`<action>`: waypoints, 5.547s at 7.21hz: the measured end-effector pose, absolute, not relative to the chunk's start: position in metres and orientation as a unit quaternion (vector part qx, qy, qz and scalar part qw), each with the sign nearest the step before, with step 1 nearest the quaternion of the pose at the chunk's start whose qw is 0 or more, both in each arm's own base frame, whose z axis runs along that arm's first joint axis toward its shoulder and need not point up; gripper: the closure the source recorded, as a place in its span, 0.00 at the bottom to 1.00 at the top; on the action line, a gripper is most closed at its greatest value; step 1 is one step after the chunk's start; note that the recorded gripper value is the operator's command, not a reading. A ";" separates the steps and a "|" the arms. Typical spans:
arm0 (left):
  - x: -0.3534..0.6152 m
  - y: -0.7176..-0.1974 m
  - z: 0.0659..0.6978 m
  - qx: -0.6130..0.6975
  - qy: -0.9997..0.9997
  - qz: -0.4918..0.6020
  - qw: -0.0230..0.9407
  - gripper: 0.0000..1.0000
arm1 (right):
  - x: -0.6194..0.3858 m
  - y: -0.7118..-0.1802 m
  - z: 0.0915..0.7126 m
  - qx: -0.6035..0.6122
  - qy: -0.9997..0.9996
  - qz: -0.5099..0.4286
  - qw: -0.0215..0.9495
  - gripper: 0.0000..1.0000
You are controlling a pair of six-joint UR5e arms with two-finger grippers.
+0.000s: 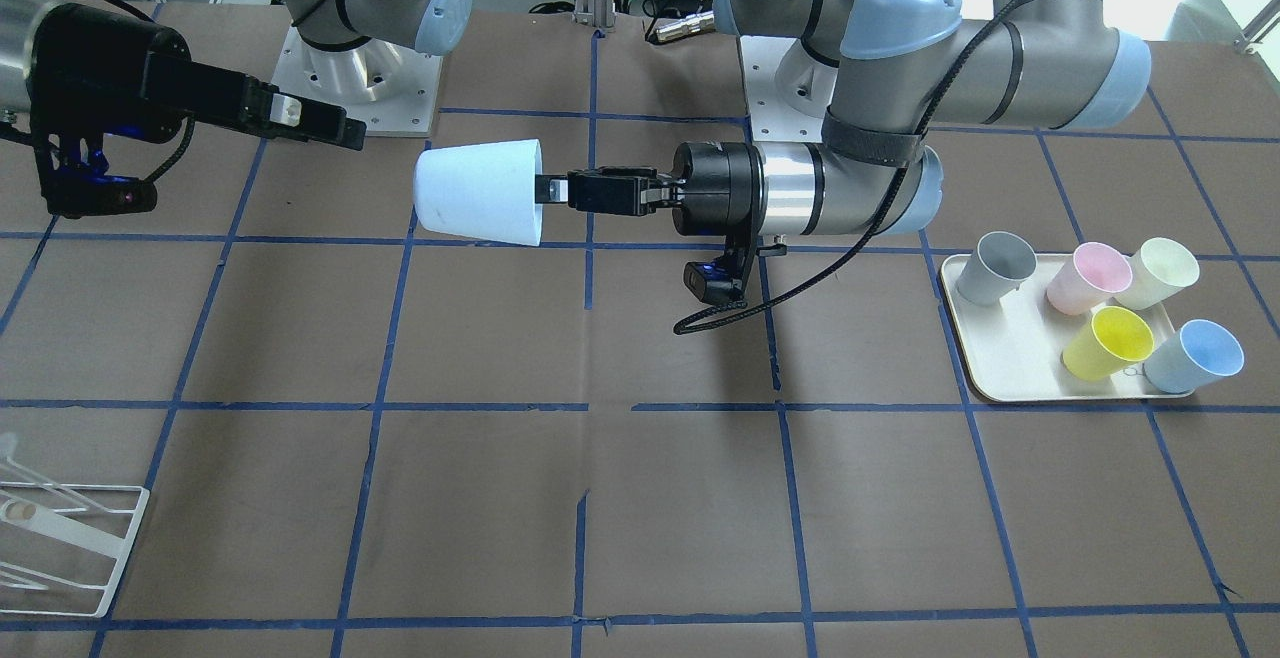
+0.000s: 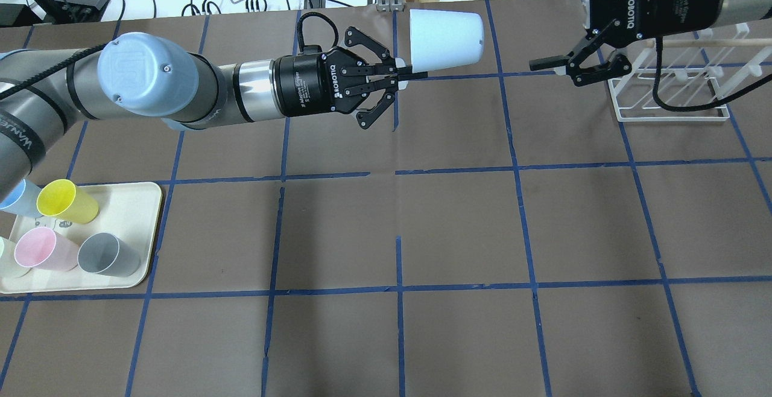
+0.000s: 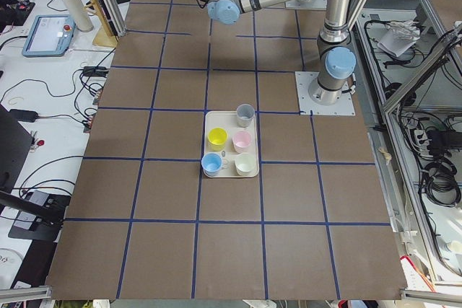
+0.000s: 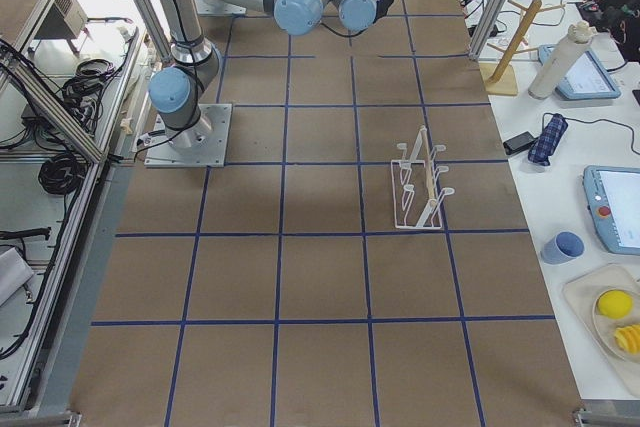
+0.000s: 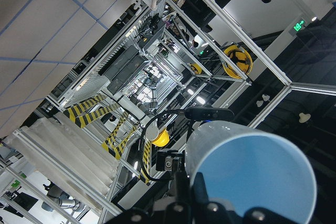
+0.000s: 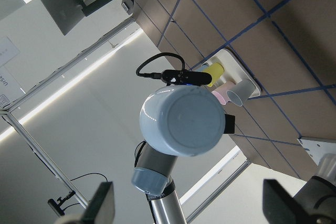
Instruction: Transfer IKEA cup to right arm and place on rack
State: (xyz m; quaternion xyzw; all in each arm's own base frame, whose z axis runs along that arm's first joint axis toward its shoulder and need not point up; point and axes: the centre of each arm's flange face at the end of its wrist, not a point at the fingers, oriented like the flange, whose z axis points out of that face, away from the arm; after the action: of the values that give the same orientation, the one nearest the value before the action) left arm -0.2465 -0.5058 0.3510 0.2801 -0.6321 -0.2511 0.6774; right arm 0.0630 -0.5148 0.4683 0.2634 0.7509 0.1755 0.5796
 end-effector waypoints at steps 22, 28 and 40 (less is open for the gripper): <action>-0.230 -0.515 0.363 0.305 -0.615 -0.244 0.685 0.00 | 0.104 -0.550 0.439 0.244 0.740 0.188 0.598 0.50; -0.100 -0.535 0.432 0.175 -0.858 -0.242 0.418 0.04 | 0.104 -0.570 0.447 0.081 0.930 0.032 0.357 0.50; -0.110 -0.439 0.465 0.035 -0.997 -0.061 0.015 0.00 | -0.105 -0.629 0.411 -0.072 0.993 -0.084 -0.046 0.51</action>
State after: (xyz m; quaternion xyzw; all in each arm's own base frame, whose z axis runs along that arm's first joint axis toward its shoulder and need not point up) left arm -0.1096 -0.4393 0.4647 0.0351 -0.9974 -0.0612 0.0148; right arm -0.1048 -0.6291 0.4110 -0.0725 0.9928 -0.0836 -0.0458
